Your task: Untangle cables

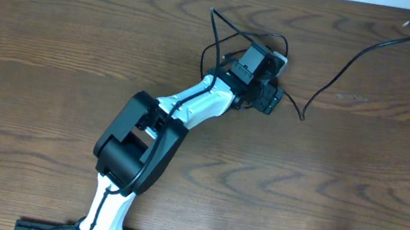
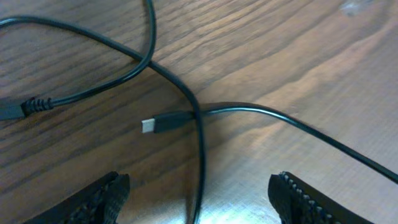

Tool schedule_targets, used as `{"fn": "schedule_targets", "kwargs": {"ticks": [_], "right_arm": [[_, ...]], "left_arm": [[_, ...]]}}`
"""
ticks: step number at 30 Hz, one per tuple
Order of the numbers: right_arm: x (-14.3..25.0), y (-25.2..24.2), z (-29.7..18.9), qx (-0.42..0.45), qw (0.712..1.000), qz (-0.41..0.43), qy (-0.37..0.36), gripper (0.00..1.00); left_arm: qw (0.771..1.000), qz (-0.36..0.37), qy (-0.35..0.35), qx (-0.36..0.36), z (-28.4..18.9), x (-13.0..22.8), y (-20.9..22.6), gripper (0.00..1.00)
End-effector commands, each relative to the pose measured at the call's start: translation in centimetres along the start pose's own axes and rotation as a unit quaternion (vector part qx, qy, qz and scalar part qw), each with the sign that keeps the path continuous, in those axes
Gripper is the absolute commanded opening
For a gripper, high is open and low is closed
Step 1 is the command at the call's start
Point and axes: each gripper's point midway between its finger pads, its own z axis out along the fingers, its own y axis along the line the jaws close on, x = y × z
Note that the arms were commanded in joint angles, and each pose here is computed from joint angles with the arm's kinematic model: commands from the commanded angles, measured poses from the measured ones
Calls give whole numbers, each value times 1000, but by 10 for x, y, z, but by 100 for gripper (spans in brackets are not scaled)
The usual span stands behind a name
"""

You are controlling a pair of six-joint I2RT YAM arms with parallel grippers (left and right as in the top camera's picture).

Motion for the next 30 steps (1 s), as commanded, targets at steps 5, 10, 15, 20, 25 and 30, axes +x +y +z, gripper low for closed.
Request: {"fn": "schedule_targets", "kwargs": {"ticks": [5, 10, 15, 20, 25, 30], "right_arm": [[14, -13, 20, -4, 999, -1, 36, 1], [30, -34, 45, 8, 997, 22, 72, 1], [52, -61, 76, 21, 992, 48, 112, 1], [75, -87, 104, 36, 986, 70, 149, 1], [98, -114, 127, 52, 978, 87, 183, 1], [130, -154, 145, 109, 963, 104, 223, 1]], "left_arm": [[998, 16, -14, -53, 22, 0, 9, 70], [996, 25, -23, -77, 34, 2, 10, 64], [996, 30, -26, -86, 41, 4, 13, 54], [996, 30, -17, -87, 44, 11, 14, 13], [996, 28, -6, -89, 39, 14, 15, 8], [996, -19, -22, -88, -27, -17, 6, 7]]}}
